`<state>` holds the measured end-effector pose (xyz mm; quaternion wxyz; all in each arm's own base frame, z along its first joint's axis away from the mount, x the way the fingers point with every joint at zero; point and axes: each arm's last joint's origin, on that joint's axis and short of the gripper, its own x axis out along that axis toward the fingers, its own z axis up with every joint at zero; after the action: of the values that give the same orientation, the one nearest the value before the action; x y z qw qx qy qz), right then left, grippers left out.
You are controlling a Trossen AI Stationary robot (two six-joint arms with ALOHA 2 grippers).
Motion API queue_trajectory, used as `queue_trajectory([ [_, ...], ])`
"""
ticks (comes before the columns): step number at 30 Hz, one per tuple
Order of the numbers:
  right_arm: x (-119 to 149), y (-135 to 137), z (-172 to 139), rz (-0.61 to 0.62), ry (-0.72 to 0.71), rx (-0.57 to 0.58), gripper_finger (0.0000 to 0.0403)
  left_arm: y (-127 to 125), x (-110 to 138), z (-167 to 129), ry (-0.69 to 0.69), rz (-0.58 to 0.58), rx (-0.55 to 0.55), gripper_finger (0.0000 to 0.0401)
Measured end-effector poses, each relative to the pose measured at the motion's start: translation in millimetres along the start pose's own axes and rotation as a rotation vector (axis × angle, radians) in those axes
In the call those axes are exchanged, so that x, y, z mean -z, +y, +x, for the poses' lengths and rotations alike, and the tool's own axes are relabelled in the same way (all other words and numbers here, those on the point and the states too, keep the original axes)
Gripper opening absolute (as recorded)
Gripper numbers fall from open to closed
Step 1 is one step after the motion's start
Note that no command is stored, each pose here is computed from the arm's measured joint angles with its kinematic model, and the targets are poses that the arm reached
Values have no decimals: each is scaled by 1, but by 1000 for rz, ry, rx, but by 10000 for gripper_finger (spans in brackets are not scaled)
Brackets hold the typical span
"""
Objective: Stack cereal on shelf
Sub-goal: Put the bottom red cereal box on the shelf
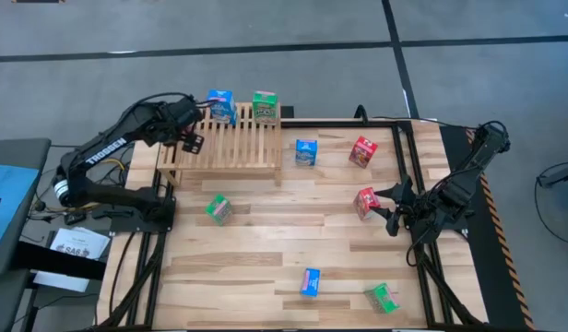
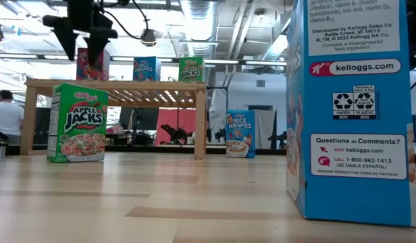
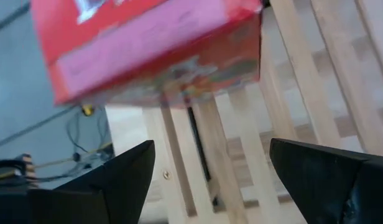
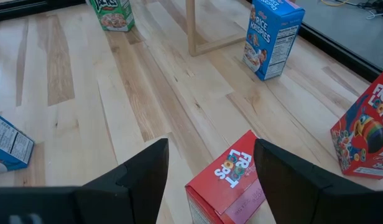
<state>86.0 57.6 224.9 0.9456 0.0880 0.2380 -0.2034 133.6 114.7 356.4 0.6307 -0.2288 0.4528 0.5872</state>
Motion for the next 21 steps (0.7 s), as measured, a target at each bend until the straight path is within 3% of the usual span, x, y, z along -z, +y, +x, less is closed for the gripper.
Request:
queue_trajectory([
  [6, 0, 0, 0, 0, 0, 0, 261, 7, 11, -14, -39, -73, 51, 309],
  [14, 0, 0, 0, 0, 0, 0, 261, 11, 17, -22, -101, -130, 35, 306],
  [21, 0, 0, 0, 0, 0, 0, 261, 11, 15, -23, -126, -172, 33, 239],
])
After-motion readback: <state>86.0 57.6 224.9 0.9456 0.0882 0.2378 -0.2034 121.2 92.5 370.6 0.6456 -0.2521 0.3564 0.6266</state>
